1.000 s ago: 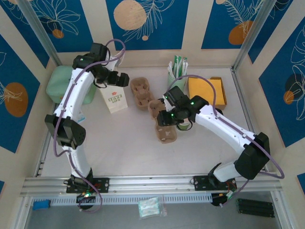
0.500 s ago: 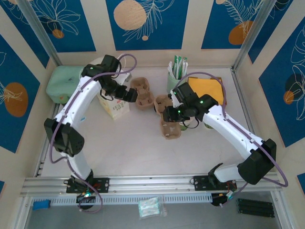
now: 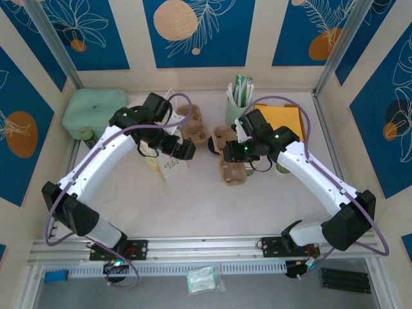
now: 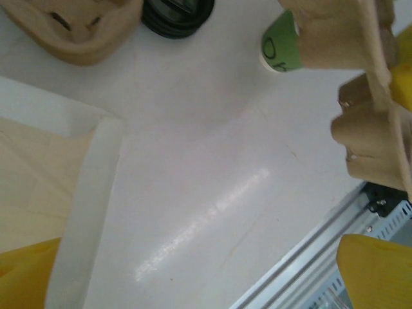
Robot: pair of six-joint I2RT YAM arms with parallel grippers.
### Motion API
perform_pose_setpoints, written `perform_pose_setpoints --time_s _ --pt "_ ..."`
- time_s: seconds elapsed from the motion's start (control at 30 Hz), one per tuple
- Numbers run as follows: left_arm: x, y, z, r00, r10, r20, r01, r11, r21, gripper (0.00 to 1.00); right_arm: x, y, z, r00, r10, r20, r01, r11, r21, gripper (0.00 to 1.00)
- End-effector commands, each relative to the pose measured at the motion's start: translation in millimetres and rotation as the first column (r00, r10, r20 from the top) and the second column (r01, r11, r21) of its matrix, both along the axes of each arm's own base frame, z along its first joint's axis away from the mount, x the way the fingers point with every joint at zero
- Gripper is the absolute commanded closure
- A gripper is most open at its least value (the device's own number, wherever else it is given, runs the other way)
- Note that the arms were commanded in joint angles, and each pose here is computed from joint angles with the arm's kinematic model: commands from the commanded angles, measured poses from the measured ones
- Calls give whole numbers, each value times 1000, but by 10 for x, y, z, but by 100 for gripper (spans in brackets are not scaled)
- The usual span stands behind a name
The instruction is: Pack the takeout coffee
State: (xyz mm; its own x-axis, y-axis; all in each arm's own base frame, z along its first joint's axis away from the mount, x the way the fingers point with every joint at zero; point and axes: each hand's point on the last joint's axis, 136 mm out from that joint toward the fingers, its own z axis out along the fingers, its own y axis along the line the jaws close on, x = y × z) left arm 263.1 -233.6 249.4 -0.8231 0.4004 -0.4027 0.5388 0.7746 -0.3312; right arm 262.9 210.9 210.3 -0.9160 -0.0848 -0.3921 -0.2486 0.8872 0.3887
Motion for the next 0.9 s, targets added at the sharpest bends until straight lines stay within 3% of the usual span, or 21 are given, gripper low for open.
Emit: perform_pose_setpoints --time_s 0.0,0.63,0.87 --pt "-149 -87 59 1000 -5 -6 5 999 -40 0 -63 -14 52 1000 22 -6 -22 1000 17 64" --pt "-720 -731 159 989 -146 0 145 982 -122 1 78 -164 178 1000 -20 14 19 1000 24 64" --pt "-633 -734 255 991 -119 53 125 986 -108 1 117 -226 314 999 -34 35 33 999 35 64"
